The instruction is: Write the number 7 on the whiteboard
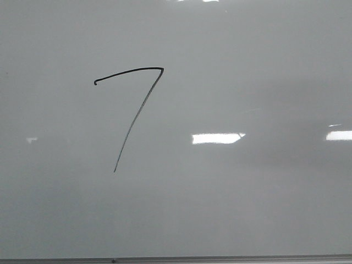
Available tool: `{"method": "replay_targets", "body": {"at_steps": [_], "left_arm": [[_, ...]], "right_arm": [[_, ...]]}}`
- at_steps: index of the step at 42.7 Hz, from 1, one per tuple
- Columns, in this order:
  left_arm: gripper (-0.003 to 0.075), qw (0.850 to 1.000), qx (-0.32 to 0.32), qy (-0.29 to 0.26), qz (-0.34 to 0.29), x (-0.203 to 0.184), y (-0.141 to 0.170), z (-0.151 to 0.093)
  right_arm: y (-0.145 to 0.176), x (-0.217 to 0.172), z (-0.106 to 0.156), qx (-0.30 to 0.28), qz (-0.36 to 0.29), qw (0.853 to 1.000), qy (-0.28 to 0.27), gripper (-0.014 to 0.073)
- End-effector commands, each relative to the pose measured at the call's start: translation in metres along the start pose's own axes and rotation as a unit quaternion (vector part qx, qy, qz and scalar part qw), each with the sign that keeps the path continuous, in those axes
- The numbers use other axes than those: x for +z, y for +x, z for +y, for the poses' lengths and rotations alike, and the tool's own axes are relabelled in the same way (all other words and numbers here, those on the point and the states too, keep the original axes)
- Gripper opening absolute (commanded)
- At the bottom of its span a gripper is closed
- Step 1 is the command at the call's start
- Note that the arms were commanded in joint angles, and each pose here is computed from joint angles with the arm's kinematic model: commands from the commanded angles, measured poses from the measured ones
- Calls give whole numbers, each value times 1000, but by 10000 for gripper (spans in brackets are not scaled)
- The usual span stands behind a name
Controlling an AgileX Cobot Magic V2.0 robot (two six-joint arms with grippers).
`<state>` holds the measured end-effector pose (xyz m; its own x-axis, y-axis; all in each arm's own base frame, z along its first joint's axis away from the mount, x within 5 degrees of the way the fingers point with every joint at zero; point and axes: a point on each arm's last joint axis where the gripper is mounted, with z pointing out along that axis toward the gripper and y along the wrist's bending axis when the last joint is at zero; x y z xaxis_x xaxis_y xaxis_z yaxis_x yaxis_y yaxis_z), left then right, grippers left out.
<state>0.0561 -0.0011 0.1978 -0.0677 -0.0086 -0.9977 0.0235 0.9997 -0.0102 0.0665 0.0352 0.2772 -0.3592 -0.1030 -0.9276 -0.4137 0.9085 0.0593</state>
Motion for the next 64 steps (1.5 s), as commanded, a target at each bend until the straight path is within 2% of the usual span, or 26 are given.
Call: {"method": "replay_targets", "body": {"at_steps": [1,12,17,21,27,32,37,43,48,64], "left_arm": [[-20,999,-6,2,-43,-1,-6,0],[-20,999,-6,2,-43,-1,-6,0],[-20,999,-6,2,-43,-1,-6,0],[-20,999,-6,2,-43,-1,-6,0],[-20,999,-6,2,-43,-1,-6,0],[-20,999,-6,2,-43,-1,-6,0],[-20,999,-6,2,-43,-1,-6,0],[-20,999,-6,2,-42,-1,-6,0],[-20,999,-6,2,-42,-1,-6,0],[-20,999,-6,2,-42,-1,-6,0]], "right_arm": [[-14,-4,-2,3,-44,999,14,-62],[-14,-4,-2,0,-44,999,15,-62],[-14,-5,-6,-26,-62,997,42,-62],[-8,-9,-11,-40,-111,990,77,-62],[17,-10,-19,-16,-203,971,124,-62],[41,-7,-23,3,-239,959,153,-62],[62,-4,-26,8,-235,956,178,-62],[80,7,-29,24,-197,962,188,-62],[83,8,-29,27,-177,966,186,-62],[83,8,-29,27,-178,966,186,-62]]}}
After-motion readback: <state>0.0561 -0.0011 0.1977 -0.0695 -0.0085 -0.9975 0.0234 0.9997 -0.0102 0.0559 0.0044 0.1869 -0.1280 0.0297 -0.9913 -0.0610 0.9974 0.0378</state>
